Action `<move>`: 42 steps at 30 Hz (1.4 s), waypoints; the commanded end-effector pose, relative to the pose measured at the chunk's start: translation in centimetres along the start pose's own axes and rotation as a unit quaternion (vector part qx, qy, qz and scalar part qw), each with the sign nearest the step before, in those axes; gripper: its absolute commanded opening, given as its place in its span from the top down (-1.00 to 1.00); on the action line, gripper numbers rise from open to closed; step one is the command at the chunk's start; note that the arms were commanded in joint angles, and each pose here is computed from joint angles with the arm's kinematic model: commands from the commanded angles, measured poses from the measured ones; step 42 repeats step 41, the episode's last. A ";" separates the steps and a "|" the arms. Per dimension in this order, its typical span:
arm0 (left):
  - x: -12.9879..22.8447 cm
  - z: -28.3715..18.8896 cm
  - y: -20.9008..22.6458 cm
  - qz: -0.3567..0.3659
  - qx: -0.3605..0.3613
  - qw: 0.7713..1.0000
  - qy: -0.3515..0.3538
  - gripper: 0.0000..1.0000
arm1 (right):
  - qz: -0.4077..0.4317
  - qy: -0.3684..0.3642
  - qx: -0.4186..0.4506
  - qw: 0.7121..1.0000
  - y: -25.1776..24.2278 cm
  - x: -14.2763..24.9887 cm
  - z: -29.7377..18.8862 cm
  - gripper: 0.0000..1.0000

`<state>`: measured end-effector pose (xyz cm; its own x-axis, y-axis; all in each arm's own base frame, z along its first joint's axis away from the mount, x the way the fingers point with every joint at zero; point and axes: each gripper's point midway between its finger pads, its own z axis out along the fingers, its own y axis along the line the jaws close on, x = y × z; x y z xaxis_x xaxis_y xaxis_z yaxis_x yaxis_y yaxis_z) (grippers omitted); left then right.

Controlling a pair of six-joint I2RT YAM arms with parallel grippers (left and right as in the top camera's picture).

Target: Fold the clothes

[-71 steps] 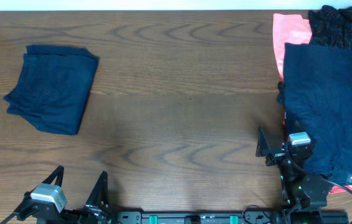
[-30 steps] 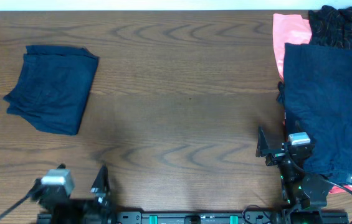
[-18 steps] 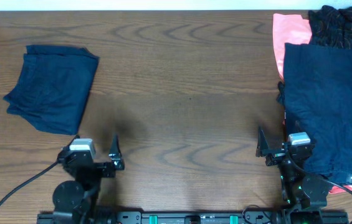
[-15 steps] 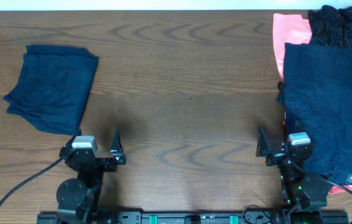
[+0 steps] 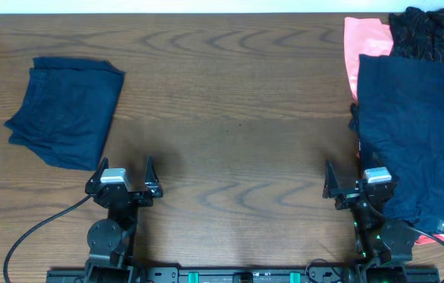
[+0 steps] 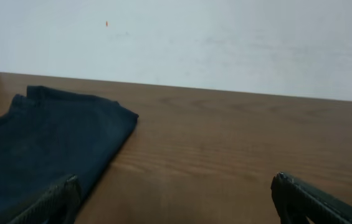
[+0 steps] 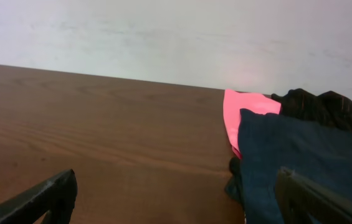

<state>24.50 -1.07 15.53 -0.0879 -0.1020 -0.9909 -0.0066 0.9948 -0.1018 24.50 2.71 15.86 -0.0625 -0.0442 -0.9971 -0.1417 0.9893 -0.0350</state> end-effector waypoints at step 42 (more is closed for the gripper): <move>2.1 0.1 0.6 0.010 -0.015 0.999 0.038 -0.96 | -0.008 0.000 -0.007 1.000 0.3 0.0 0.0 -0.98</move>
